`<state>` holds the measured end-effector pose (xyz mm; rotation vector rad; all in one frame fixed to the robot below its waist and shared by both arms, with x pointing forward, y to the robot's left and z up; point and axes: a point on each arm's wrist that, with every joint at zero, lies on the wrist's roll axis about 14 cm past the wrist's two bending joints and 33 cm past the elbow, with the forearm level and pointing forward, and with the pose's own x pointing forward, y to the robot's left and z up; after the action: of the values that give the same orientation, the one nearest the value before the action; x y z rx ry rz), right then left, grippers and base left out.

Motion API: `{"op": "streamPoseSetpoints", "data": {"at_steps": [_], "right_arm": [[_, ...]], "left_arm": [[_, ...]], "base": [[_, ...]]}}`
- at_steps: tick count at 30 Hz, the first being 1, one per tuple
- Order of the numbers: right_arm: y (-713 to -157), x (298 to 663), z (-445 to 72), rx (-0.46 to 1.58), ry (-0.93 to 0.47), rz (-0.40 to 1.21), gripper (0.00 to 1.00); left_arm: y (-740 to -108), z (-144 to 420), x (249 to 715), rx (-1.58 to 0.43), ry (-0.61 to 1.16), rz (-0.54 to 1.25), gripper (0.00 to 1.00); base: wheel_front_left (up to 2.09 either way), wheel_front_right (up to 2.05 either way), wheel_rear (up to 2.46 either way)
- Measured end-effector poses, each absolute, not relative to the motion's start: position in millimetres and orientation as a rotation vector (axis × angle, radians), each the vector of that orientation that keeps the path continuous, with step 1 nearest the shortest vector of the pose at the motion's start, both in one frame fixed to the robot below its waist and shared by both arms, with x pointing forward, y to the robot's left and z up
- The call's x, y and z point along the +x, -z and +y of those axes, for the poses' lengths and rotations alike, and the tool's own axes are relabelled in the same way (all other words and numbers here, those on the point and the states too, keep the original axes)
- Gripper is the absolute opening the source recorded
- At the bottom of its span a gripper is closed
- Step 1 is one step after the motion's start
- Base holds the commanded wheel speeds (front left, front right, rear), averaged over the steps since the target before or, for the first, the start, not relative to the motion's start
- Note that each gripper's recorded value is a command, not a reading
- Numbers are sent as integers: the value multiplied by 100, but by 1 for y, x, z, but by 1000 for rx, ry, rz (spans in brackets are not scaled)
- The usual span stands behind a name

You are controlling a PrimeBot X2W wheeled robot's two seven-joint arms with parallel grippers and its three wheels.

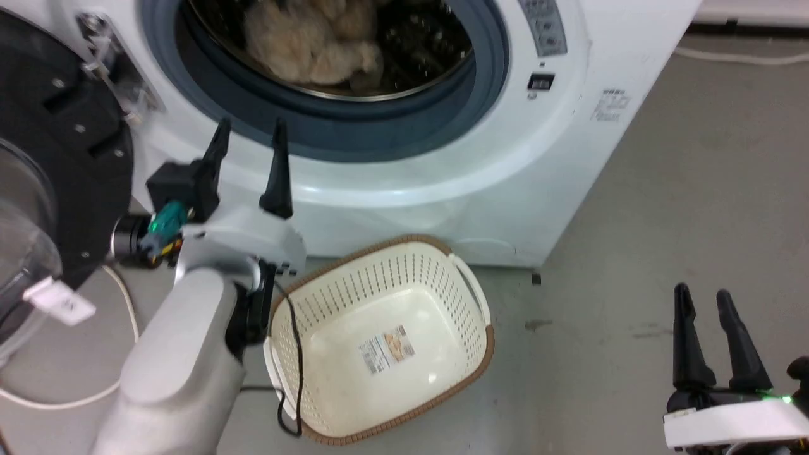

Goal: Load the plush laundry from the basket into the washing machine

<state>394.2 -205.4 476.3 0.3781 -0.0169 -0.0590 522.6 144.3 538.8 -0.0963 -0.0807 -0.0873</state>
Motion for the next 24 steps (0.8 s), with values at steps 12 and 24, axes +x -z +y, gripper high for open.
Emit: {"op": "streamPoseSetpoints", "data": {"at_steps": [12,24], "right_arm": [[-501,367,-200,296,21,-58,100],[-524,344,-189,176,-37,-79,100]], "left_arm": [[-553,173,456,-151,14,-124,100],[-545,191,394,-145,-24,-90,100]], "base": [[0,0,0],[0,0,0]]}}
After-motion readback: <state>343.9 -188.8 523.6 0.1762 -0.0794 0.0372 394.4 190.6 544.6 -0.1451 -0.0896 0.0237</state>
